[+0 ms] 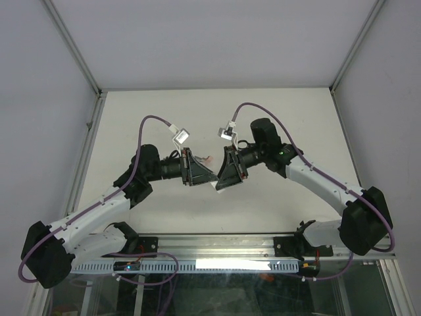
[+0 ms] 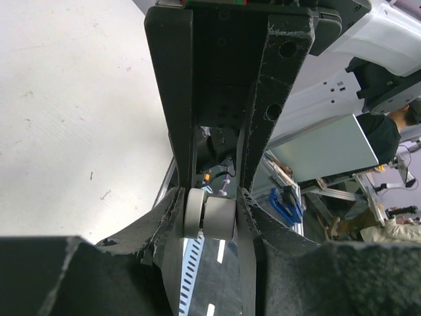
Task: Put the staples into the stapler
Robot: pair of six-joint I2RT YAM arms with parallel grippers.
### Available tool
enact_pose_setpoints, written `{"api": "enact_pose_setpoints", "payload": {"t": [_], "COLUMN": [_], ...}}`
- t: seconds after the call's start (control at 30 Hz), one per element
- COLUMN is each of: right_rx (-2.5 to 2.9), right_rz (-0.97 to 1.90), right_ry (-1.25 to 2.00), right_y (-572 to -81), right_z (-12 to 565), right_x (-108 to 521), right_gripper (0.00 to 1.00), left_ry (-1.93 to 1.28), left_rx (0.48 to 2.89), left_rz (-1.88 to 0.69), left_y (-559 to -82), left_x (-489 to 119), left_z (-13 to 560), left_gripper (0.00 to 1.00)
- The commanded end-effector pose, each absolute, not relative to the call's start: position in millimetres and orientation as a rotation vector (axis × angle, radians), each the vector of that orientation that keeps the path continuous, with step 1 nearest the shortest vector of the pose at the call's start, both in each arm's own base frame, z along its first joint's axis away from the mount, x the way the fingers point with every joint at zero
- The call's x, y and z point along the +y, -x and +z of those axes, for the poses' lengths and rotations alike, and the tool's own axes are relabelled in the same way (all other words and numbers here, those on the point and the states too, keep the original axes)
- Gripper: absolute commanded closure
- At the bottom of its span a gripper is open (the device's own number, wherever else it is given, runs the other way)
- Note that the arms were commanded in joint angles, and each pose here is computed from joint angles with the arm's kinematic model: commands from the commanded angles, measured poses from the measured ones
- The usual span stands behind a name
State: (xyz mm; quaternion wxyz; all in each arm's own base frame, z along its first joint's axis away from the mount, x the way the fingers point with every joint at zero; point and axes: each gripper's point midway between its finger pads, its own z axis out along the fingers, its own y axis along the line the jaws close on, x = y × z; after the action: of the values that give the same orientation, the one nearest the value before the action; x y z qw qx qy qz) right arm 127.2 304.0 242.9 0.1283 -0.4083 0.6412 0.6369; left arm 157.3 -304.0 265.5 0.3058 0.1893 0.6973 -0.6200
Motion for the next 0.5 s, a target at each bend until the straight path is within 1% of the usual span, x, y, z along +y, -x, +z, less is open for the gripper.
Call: {"api": "enact_pose_setpoints", "payload": {"t": [0.0,0.07,0.1,0.13,0.17,0.23,0.3,0.37,0.47], "right_rx": [1.802,1.836,1.85,1.867,1.883,1.911,1.934,1.963,1.971], "right_rz": [1.77,1.731,1.71,1.681,1.65,1.601,1.555,1.467,1.254], "right_ry": [1.188,1.161,1.149,1.132,1.115,1.089,1.07,1.027,0.933], "right_y": [-144.0,-151.0,-153.7,-156.9,-159.6,-163.2,-165.6,-172.6,-192.3], "right_z": [257.1,250.3,246.7,242.6,238.7,230.2,223.7,217.2,209.5], "right_x": [308.9,307.5,306.3,305.6,304.2,301.0,297.5,294.5,292.9], "right_gripper": [0.93,0.66,0.53,0.43,0.36,0.28,0.24,0.22,0.22], "left_ry": [-0.454,-0.406,-0.369,-0.336,-0.303,-0.221,-0.143,-0.037,0.07], "left_rx": [1.826,1.84,1.851,1.861,1.869,1.878,1.893,1.937,1.967], "left_rz": [-1.634,-1.618,-1.604,-1.592,-1.579,-1.553,-1.532,-1.496,-1.486], "left_y": [-157.3,-161.6,-165.3,-168.0,-170.8,-178.4,-185.4,-194.0,-201.5], "left_x": [-300.8,-299.3,-297.9,-296.6,-294.9,-291.1,-288.0,-283.9,-281.7], "left_z": [270.0,267.2,265.1,262.9,259.9,256.4,252.0,241.8,231.2], "left_gripper": [0.94,1.0,1.0,1.0,1.0,1.0,1.0,1.0,1.0]}}
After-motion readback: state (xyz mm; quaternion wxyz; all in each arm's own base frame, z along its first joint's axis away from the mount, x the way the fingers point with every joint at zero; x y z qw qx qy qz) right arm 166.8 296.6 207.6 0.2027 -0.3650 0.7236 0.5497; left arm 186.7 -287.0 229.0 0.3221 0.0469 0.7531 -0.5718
